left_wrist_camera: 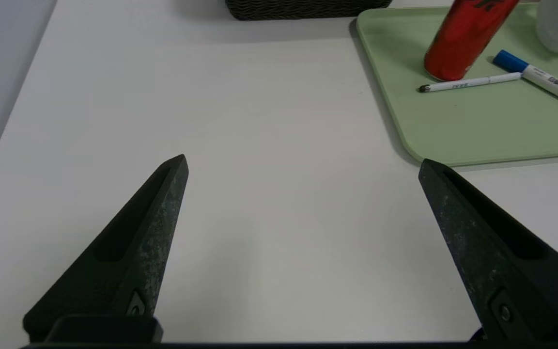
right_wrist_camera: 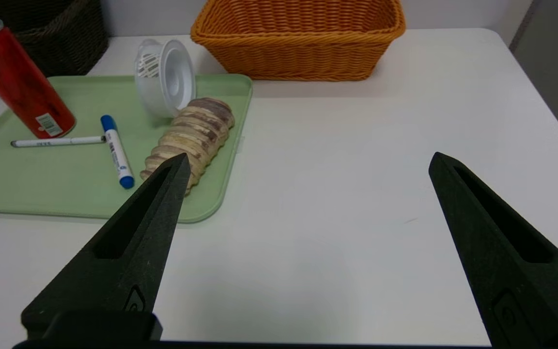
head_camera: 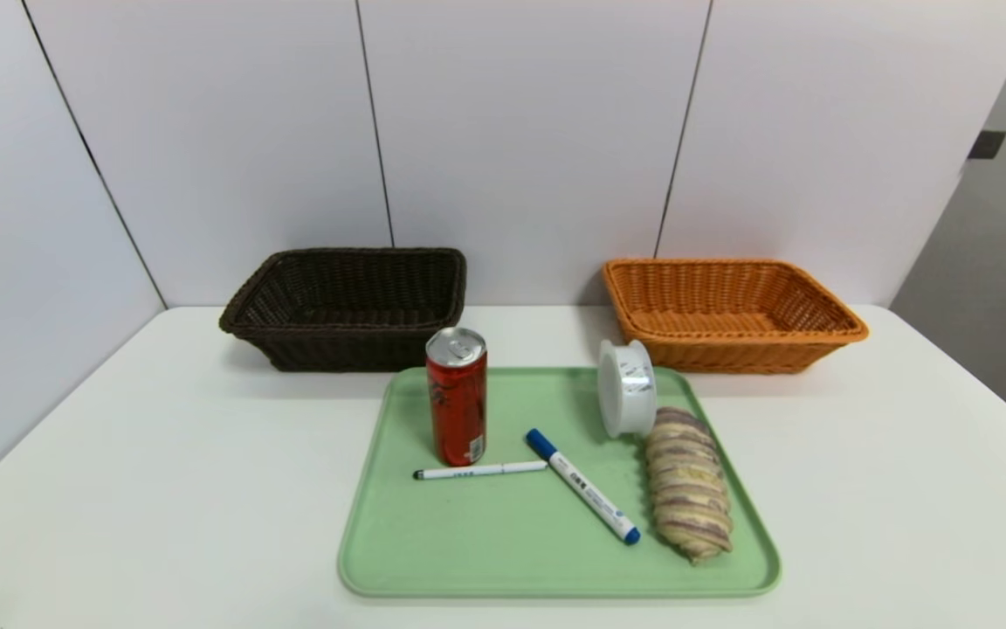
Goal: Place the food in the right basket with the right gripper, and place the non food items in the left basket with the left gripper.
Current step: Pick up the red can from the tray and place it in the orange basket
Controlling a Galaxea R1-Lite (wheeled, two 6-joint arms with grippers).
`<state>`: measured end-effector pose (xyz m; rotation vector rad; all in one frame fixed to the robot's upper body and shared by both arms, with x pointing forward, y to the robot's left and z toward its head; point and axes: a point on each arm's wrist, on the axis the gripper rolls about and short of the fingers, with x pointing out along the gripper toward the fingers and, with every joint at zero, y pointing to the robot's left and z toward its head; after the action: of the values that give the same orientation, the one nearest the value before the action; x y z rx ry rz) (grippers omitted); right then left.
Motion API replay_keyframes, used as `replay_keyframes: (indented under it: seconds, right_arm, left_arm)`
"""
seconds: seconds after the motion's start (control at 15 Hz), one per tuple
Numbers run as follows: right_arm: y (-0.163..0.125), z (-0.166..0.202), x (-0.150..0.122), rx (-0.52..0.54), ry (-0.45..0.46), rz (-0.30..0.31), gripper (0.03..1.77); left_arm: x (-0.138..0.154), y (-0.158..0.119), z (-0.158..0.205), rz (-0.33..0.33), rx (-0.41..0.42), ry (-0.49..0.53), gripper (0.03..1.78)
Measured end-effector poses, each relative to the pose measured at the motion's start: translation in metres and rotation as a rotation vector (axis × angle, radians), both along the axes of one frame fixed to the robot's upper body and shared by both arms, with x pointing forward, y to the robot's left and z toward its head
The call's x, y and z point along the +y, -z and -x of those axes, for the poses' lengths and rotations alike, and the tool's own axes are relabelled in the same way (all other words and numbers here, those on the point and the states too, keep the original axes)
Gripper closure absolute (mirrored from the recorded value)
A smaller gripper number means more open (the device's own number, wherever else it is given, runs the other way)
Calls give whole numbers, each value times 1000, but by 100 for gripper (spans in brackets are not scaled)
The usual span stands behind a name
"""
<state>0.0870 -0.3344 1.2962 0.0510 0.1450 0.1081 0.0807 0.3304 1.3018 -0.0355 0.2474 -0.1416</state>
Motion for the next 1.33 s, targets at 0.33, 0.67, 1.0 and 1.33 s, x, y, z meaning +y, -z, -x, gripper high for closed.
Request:
replay_keyframes:
  seconds: [0.33,0.67,1.0,1.33]
  right_arm:
    - [-28,-44,4,117,-151,34,10]
    - [-39,-98,19,222,-392,131,10]
    - [-41,-158,71,186,-641,169,10]
    - [-32,-207,136,120,-790,124,10]
  left_arm:
    - [-1,-22,-33,5,45,62,12]
    - [-3,-23,-53,-31,98,125,12]
    - [-3,-25,-68,-31,114,124,12]
    - [-3,-23,-80,-30,149,122,12]
